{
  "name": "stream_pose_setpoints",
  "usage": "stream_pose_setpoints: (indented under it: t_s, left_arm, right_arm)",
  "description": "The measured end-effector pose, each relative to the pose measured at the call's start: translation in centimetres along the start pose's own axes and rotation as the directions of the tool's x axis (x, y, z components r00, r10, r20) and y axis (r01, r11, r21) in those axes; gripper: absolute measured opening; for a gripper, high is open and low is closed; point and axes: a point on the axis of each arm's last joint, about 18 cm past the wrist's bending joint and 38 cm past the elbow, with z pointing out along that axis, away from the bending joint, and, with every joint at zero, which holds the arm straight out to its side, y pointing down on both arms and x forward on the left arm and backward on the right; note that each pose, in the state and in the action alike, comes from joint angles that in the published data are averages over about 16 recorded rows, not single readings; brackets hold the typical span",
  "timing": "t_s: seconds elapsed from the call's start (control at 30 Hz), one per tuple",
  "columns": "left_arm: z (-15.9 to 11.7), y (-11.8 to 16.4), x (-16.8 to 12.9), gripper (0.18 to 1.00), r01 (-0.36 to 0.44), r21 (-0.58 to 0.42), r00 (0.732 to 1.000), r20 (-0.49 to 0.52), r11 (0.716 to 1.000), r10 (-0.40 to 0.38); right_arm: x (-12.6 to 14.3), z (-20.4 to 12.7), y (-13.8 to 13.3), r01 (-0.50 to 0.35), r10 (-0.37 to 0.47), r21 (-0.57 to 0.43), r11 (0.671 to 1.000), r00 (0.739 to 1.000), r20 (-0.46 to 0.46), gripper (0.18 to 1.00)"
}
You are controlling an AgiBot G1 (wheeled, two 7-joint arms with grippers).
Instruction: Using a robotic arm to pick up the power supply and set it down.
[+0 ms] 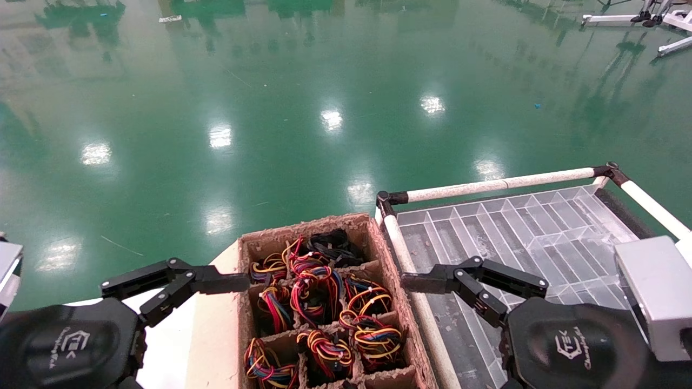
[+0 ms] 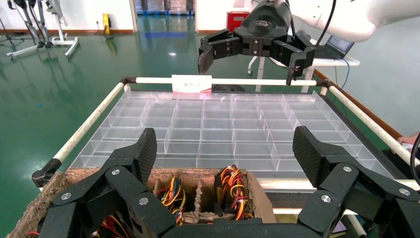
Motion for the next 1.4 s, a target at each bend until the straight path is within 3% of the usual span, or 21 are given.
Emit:
stream_pose_setpoints:
  t_s: [0.9, 1.1, 1.4]
  left_arm:
    - [0.00, 0.00, 0.00, 0.987, 0.000, 0.000, 1.000, 0.000, 1.000, 0.000]
    - [0.00, 0.00, 0.00, 0.949, 0.000, 0.000, 1.000, 0.000, 1.000, 0.000]
    - [0.00, 0.00, 0.00, 0.822, 0.000, 0.000, 1.000, 0.000, 1.000, 0.000]
  right_arm:
    - [0.00, 0.00, 0.00, 0.000, 0.000, 0.000, 1.000, 1.000, 0.000, 1.001]
    - [0.00, 0.00, 0.00, 0.000, 0.000, 0.000, 1.000, 1.000, 0.000, 1.001]
    - [0.00, 0.00, 0.00, 0.000, 0.000, 0.000, 1.000, 1.000, 0.000, 1.001]
